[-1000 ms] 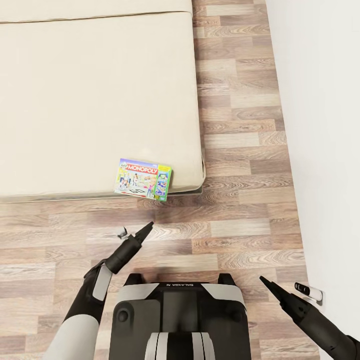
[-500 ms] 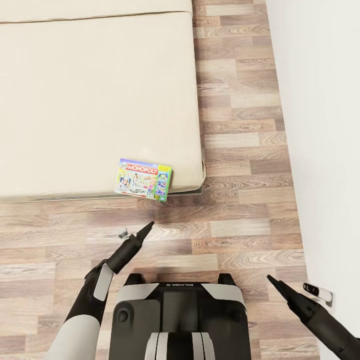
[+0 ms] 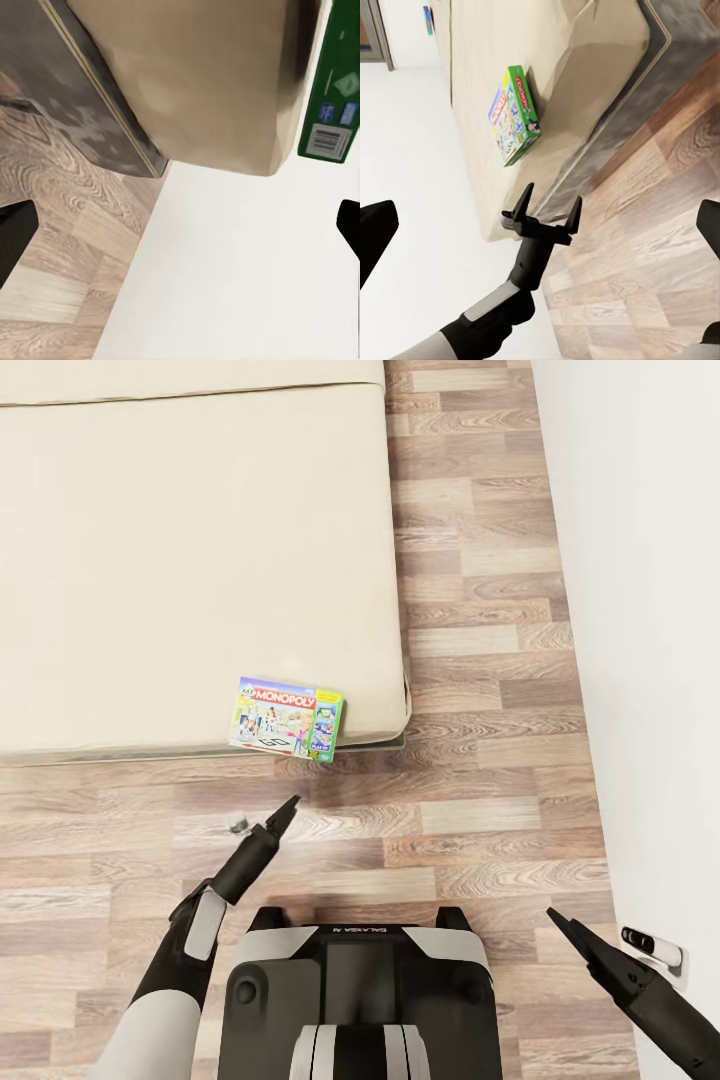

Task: Put all the toys in the child's room - the three board games (two on the bed and one on the table), the two jigsaw puzzles on the table, and the tennis ball on the table - inside the toy box on the table in the child's room.

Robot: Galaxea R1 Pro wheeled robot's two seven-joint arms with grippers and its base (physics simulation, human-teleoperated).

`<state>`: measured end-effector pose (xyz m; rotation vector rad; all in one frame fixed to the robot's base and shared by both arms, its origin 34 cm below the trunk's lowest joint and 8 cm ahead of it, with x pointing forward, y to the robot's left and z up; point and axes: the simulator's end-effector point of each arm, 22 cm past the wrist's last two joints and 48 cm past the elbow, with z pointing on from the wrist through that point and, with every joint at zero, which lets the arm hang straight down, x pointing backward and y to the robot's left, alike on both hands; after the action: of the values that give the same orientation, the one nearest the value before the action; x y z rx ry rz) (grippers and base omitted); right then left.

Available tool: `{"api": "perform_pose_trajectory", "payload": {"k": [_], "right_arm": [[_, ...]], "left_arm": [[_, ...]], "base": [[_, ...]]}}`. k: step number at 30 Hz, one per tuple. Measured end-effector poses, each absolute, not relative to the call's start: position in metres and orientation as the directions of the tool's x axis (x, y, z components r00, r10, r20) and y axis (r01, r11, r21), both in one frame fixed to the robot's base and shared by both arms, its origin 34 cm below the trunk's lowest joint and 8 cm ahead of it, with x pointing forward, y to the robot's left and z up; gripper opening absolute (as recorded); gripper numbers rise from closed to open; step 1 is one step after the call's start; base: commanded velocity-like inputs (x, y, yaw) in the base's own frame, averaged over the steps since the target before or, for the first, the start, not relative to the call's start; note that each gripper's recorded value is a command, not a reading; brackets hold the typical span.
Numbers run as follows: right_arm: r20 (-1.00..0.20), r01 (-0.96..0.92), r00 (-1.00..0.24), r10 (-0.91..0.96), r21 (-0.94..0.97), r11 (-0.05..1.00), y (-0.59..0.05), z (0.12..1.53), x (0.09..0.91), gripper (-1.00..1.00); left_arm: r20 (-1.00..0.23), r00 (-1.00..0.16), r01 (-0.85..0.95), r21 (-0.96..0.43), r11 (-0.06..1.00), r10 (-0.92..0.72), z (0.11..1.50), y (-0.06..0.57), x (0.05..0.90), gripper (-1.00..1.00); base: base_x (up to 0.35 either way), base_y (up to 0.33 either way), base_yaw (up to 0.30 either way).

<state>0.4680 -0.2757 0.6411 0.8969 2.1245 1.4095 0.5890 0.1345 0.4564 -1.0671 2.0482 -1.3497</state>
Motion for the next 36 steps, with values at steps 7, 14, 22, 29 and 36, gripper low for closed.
{"api": "perform_pose_trajectory", "payload": {"k": [7,14,22,29,36], "right_arm": [[-0.008,0.273,-0.697,0.717,0.921,0.276,-0.277,0.641,0.468,1.00],[-0.011,0.272,-0.698,0.716,0.921,0.279,-0.277,0.641,0.468,1.00],[-0.012,0.271,-0.698,0.716,0.921,0.280,-0.277,0.641,0.468,1.00],[-0.013,0.269,-0.697,0.717,0.922,0.279,-0.275,0.642,0.469,1.00],[-0.014,0.265,-0.697,0.717,0.924,0.276,-0.273,0.643,0.470,1.00]], "left_arm": [[0.041,-0.570,-0.352,-0.915,0.199,-0.821,0.458,0.137,0.593,1.00],[0.059,-0.578,-0.348,-0.920,0.181,-0.814,0.461,0.125,0.592,1.00],[0.082,-0.612,-0.337,-0.927,0.165,-0.786,0.464,0.106,0.588,1.00],[0.092,-0.626,-0.332,-0.930,0.158,-0.774,0.465,0.097,0.586,1.00],[0.097,-0.634,-0.332,-0.930,0.157,-0.767,0.466,0.093,0.585,1.00]], "base": [[0.000,0.000,0.000],[0.000,0.000,0.000],[0.000,0.000,0.000],[0.000,0.000,0.000],[0.000,0.000,0.000]]}}
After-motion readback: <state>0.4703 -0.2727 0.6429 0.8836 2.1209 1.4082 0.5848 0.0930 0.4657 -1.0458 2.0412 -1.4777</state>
